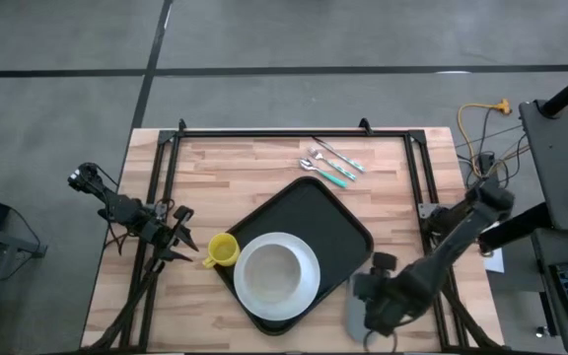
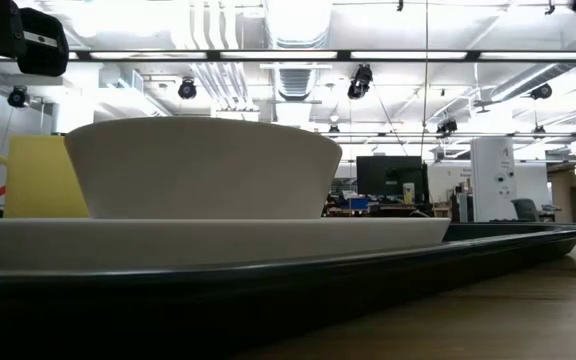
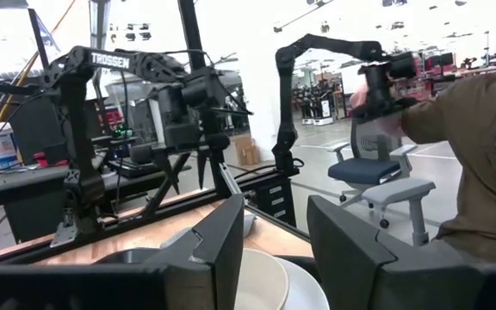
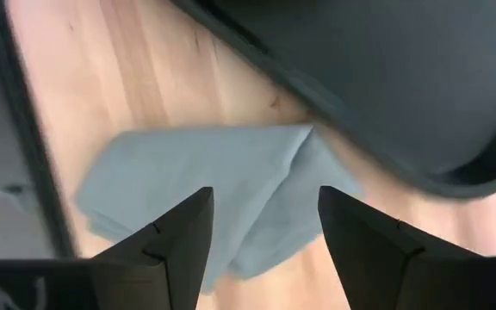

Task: Set up tray
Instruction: Put the gray napkin on the black tray to the right of the white plate

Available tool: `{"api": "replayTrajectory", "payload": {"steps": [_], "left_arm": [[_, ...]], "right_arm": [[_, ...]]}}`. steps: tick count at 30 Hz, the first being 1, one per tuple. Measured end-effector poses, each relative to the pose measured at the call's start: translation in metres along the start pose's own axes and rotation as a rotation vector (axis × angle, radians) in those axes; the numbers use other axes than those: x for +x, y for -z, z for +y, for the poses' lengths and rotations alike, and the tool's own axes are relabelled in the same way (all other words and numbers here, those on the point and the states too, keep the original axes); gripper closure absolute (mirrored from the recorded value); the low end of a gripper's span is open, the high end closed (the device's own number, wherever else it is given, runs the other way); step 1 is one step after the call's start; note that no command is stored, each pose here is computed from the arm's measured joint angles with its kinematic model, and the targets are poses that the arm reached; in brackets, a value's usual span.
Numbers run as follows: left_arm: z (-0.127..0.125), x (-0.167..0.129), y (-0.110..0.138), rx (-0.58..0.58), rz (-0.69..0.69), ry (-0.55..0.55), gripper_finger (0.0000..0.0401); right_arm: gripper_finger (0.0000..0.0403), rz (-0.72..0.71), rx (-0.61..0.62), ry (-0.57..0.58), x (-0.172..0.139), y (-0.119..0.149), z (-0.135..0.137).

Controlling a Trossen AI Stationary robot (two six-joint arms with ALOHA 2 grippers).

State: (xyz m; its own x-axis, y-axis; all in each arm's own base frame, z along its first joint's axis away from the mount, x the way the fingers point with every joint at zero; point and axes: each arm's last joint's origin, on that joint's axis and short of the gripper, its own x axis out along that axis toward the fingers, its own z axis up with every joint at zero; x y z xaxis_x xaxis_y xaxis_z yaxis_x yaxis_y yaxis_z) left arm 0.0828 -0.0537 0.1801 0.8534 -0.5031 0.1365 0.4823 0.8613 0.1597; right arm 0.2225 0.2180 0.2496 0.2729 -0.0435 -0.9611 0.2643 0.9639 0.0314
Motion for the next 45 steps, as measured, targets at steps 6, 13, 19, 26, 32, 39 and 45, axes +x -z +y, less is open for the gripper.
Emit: {"api": "replayTrajectory", "payload": {"steps": [6,13,19,26,32,39,45], "left_arm": [[0.0,0.0,0.0,0.0,0.0,0.0,0.0285],[0.0,0.0,0.0,0.0,0.0,0.001,0.0285],[0.0,0.0,0.0,0.0,0.0,0.0,0.0285],[0.0,0.0,0.0,0.0,0.001,0.0,0.0285],[0.0,0.0,0.001,0.001,0.008,0.002,0.0285],[0.0,0.0,0.002,0.001,0.018,0.003,0.0285],[0.0,0.0,0.003,0.002,0.026,0.005,0.0285]], "right_arm": [[0.0199,-0.024,0.138,-0.103,0.004,0.043,-0.01],[0.0199,-0.029,0.269,-0.196,0.014,0.062,-0.013],[0.0199,-0.046,0.259,-0.281,0.029,0.061,0.0],[0.0199,0.017,0.244,-0.229,0.045,0.065,0.007],[0.0199,0.048,0.245,-0.183,0.057,0.068,0.008],[0.0199,0.082,0.29,-0.102,0.062,0.073,0.003],[0.0199,0.087,0.319,-0.092,0.062,0.074,0.002]]}}
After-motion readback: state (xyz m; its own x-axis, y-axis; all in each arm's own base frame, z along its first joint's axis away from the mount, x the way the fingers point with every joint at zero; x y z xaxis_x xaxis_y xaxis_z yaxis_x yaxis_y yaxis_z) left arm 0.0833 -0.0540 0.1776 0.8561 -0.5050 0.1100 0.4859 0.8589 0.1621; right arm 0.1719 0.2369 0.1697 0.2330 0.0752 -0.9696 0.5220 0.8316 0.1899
